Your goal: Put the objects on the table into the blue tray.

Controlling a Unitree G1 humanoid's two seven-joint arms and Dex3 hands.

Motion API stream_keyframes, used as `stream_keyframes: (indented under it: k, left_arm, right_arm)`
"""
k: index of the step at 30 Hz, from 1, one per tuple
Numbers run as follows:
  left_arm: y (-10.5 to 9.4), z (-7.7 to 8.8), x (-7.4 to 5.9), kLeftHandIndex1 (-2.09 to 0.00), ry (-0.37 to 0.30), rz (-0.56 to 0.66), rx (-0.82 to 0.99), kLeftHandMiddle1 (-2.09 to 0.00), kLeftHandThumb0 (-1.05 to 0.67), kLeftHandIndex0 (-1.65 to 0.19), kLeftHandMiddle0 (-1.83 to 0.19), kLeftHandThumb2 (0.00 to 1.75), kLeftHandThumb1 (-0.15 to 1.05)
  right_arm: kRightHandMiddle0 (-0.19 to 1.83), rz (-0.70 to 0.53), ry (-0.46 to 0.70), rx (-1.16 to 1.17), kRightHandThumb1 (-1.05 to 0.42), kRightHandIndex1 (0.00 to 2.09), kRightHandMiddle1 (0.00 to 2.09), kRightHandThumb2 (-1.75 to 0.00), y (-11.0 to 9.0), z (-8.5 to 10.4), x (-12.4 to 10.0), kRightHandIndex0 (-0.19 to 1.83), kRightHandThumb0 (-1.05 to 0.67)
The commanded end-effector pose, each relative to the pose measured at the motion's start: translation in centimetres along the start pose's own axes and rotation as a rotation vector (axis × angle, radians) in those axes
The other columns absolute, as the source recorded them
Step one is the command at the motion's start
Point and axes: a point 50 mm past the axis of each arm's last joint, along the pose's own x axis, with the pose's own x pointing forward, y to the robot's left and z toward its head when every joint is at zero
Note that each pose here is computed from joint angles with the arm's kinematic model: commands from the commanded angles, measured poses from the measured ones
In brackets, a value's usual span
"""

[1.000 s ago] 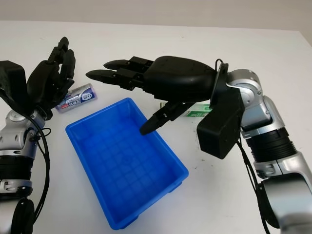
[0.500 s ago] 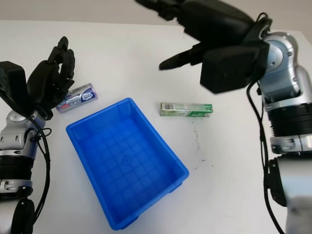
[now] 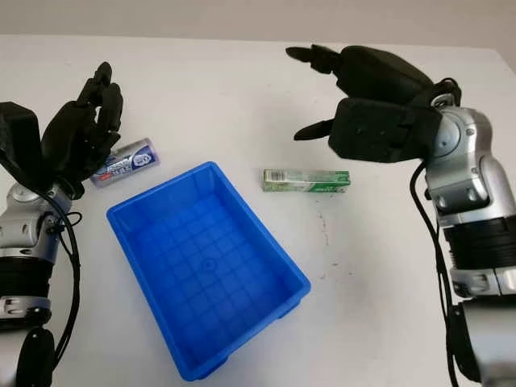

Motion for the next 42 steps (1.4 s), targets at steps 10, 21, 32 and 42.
stream_keyframes:
  k: [10, 21, 32, 42]
  left_arm:
    - [0.6, 1.0, 0.1, 0.00, -0.030, 0.008, 0.021, 0.00, -0.73, 0.19, 0.19, 0.63, 1.05]
    - [0.8, 1.0, 0.0, 0.00, -0.027, -0.001, 0.027, 0.00, -0.73, 0.19, 0.19, 0.63, 1.05]
    - [0.9, 0.7, -0.2, 0.00, -0.008, 0.002, 0.031, 0.00, -0.73, 0.19, 0.19, 0.62, 1.05]
    - [0.7, 0.3, -0.3, 0.00, 0.014, -0.001, 0.015, 0.00, -0.72, 0.19, 0.19, 0.60, 1.05]
  right_arm:
    - [0.21, 0.098, -0.024, -0.040, -0.89, 0.16, 0.11, -0.06, 2.5, 0.3, -0.8, 0.22, -0.59]
    - [0.38, 0.159, -0.060, -0.206, -0.85, 0.28, 0.13, -0.05, 6.1, -0.7, -1.4, 0.43, -0.57]
    - [0.19, 0.162, -0.148, -0.532, -0.97, 1.96, 1.39, -0.05, 8.2, -2.0, -1.1, 0.23, -0.57]
    - [0.32, 0.099, -0.250, -0.667, -1.02, 2.01, 1.67, -0.05, 8.7, -2.1, -0.8, 0.42, -0.59]
